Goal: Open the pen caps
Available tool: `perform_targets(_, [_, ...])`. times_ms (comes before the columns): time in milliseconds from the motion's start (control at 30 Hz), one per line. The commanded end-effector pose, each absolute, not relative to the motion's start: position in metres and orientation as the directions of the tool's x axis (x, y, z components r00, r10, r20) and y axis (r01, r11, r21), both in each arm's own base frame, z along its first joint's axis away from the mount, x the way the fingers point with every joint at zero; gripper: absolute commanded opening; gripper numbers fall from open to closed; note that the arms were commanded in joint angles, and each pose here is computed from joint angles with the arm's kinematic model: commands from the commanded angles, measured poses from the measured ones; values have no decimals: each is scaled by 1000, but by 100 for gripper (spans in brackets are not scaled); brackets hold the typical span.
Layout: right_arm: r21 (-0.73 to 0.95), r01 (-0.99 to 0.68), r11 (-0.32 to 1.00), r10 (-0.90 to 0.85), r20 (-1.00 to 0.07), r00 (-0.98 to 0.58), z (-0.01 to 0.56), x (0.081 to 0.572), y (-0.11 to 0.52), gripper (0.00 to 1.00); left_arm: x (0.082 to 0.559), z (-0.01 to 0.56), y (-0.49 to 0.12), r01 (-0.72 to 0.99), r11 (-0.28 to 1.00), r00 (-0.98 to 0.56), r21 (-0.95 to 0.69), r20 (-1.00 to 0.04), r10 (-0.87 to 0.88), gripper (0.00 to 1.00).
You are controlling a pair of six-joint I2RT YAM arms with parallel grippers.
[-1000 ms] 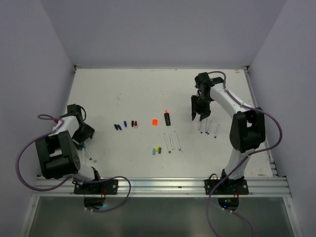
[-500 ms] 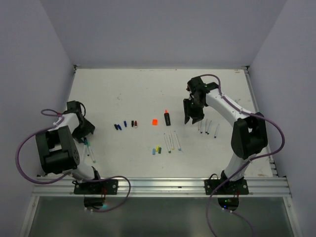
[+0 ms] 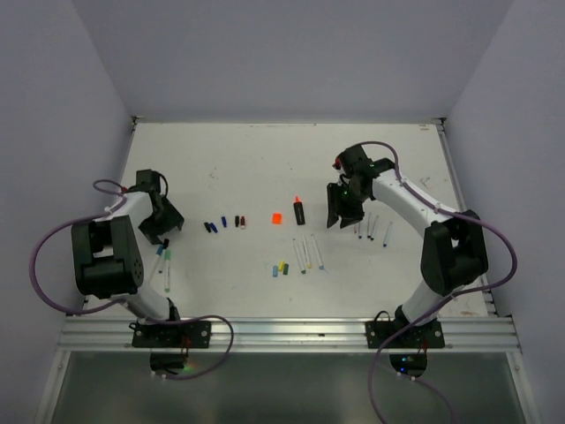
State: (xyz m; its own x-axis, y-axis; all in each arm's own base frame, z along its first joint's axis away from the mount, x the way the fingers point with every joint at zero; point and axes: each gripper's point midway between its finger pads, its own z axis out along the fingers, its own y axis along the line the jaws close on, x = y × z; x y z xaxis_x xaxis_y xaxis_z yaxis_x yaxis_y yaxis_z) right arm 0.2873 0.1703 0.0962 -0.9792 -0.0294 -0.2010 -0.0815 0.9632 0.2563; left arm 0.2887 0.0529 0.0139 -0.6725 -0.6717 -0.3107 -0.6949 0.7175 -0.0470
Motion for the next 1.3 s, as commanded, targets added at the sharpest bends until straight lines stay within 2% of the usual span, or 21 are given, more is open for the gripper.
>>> perform_targets(0, [342, -99, 934, -10, -251, -968, 110, 287, 184, 45, 295, 24, 60, -721, 693, -652, -18, -321, -687, 69])
perform_targets(167, [373, -99, 923, -8, -238, -971, 104, 284, 190, 45, 285, 27, 63, -734, 679, -646, 12, -322, -692, 66])
perform_targets(400, [372, -123, 920, -32, -240, -970, 102, 286, 191, 45, 260, 25, 65, -701, 710, -687, 63, -326, -649, 58])
perform_targets(433, [373, -123, 920, -34, -236, -971, 101, 286, 191, 45, 258, 26, 66, -697, 715, -691, 65, -331, -643, 54])
perform_targets(667, [375, -127, 918, -40, -233, -972, 101, 286, 192, 45, 253, 21, 69, -675, 732, -712, 90, -340, -615, 52])
perform_targets(800, [369, -128, 921, -40, -238, -971, 102, 285, 190, 45, 252, 14, 65, -660, 745, -726, 94, -332, -602, 42])
perform_targets(1267, [345, -123, 931, -36, -248, -968, 106, 278, 183, 45, 261, 5, 79, -631, 753, -756, 185, -367, -542, 36])
